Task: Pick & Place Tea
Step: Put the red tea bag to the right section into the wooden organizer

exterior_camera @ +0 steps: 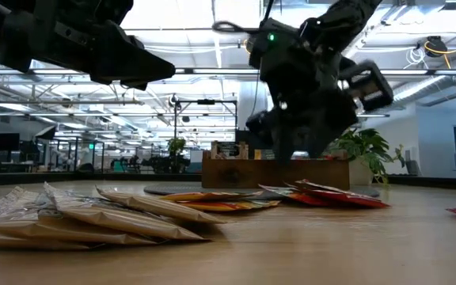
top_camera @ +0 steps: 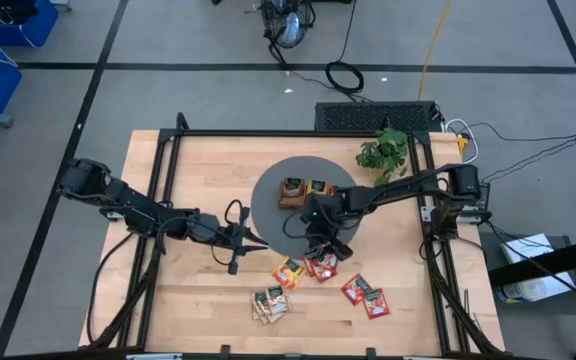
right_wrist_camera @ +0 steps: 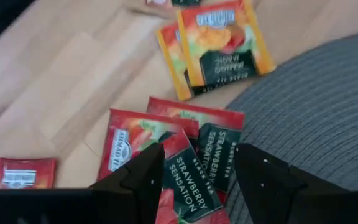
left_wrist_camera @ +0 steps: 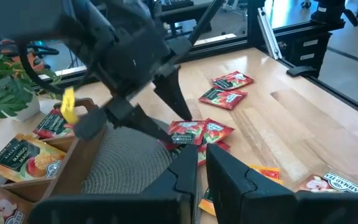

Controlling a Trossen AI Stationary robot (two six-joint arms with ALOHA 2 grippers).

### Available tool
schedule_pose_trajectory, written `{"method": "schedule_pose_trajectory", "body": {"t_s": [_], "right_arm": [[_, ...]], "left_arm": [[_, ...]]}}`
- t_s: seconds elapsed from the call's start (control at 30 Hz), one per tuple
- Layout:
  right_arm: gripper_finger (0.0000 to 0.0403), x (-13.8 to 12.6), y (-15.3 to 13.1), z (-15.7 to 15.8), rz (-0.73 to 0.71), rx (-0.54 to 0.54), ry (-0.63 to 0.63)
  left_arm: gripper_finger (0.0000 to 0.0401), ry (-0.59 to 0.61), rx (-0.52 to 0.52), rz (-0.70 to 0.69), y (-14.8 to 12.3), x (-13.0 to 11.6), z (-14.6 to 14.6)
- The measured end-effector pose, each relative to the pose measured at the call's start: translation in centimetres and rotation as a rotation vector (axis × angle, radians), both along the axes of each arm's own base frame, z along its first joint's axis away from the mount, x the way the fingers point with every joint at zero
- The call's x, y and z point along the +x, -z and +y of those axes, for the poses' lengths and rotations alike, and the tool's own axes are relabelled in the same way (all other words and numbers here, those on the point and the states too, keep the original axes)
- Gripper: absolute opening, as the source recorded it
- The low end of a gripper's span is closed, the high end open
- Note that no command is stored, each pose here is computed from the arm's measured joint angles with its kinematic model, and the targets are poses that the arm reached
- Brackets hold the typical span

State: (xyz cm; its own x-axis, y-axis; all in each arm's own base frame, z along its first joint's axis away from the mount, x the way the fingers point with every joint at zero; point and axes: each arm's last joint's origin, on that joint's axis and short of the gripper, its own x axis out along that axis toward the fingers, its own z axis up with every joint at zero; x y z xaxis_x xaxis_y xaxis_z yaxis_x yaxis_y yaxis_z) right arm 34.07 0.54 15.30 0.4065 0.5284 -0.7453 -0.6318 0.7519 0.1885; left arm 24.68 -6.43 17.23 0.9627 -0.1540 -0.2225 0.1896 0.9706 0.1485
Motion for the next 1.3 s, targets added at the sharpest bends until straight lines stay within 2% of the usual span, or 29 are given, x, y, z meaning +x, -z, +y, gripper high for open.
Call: {"method": "schedule_pose_trajectory", "body": {"t_s": [0.13,0.67,0.8,0.93,1.17,1.3], "right_arm": [[0.0178,0.0,0.8,-0.2,0.027,-0.073,0.015],[0.0176,-0.7,2.0,-0.4,0.118,-0.062,0.039],[0.0169,-0.9,2.3,-0.5,0.13,-0.111,0.063],[0.0133,-1.0,2.4,-0.6,0.13,-0.137,0.065],[0.0013,-1.0,2.4,-0.2,0.107,-0.185,0.019],[0.0012,-0.9,2.1,0.2,0.094,-0.201,0.038]], "left_arm": [[0.0042,0.0,0.0,0.0,0.0,0.0,0.0],[0.0042,-0.004,-0.013,0.024,0.2,0.0,0.0],[0.0042,-0.004,-0.013,0.025,0.2,0.0,0.0],[0.0042,-0.002,-0.008,0.024,0.2,0.0,0.0],[0.0042,-0.001,-0.001,0.023,0.2,0.0,0.0],[0.0042,-0.001,-0.001,0.023,0.2,0.0,0.0]]}}
